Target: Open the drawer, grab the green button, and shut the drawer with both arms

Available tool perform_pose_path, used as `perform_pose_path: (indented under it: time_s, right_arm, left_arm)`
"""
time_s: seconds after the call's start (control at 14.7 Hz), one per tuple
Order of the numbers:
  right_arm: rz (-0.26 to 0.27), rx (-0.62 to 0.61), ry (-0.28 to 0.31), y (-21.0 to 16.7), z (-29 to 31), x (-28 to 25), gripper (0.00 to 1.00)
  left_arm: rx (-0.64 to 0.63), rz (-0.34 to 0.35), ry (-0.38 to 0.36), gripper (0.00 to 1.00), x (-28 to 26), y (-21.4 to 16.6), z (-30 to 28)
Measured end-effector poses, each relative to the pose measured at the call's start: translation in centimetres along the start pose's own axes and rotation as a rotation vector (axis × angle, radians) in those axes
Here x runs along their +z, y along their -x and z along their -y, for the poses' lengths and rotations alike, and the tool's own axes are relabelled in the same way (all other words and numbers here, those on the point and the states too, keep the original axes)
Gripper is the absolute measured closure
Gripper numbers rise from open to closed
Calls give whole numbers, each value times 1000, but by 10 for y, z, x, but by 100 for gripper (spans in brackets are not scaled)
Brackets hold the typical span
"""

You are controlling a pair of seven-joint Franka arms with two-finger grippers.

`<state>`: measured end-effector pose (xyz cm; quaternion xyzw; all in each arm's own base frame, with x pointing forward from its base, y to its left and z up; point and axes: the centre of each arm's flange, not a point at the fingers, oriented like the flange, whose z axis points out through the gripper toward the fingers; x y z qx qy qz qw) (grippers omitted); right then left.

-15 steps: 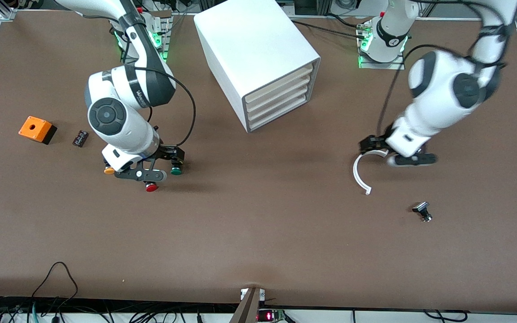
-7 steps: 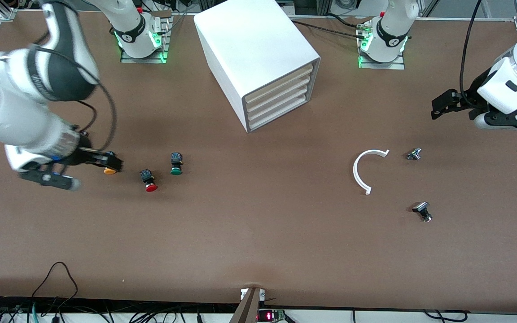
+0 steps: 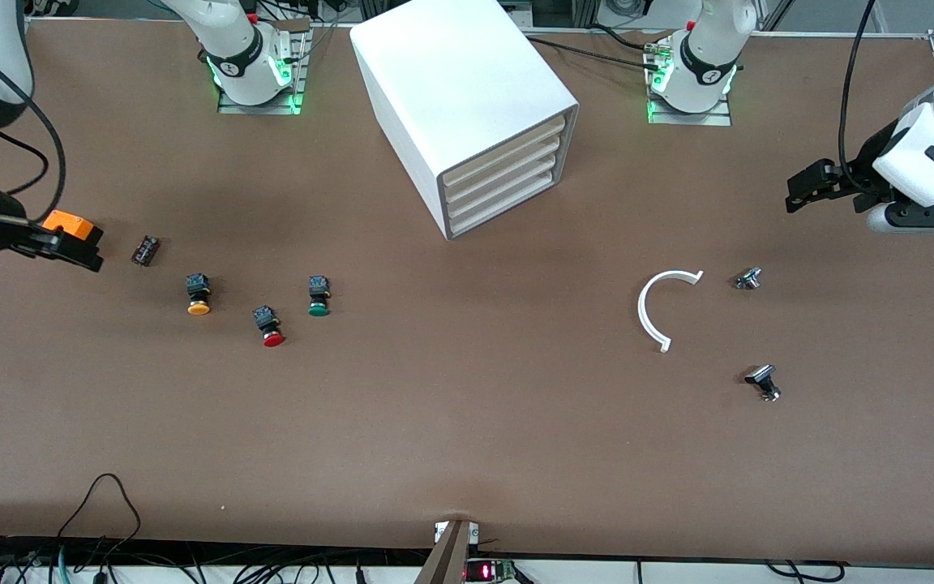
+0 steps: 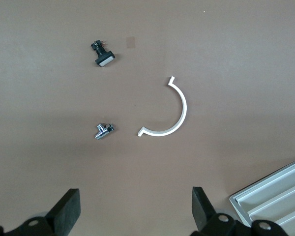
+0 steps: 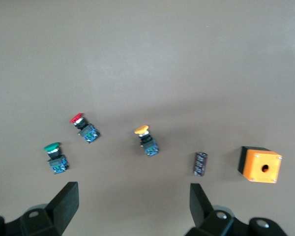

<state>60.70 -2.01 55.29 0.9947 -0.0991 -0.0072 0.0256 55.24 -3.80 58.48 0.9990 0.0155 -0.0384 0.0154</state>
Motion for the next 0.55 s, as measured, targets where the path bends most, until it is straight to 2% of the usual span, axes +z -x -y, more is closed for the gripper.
perform_pose_path:
  time_s: [0.55]
  right_arm:
    - [18, -130, -2, 29, -21, -21, 0]
  left_arm:
    - [-1, 10, 0, 0, 2, 0, 1]
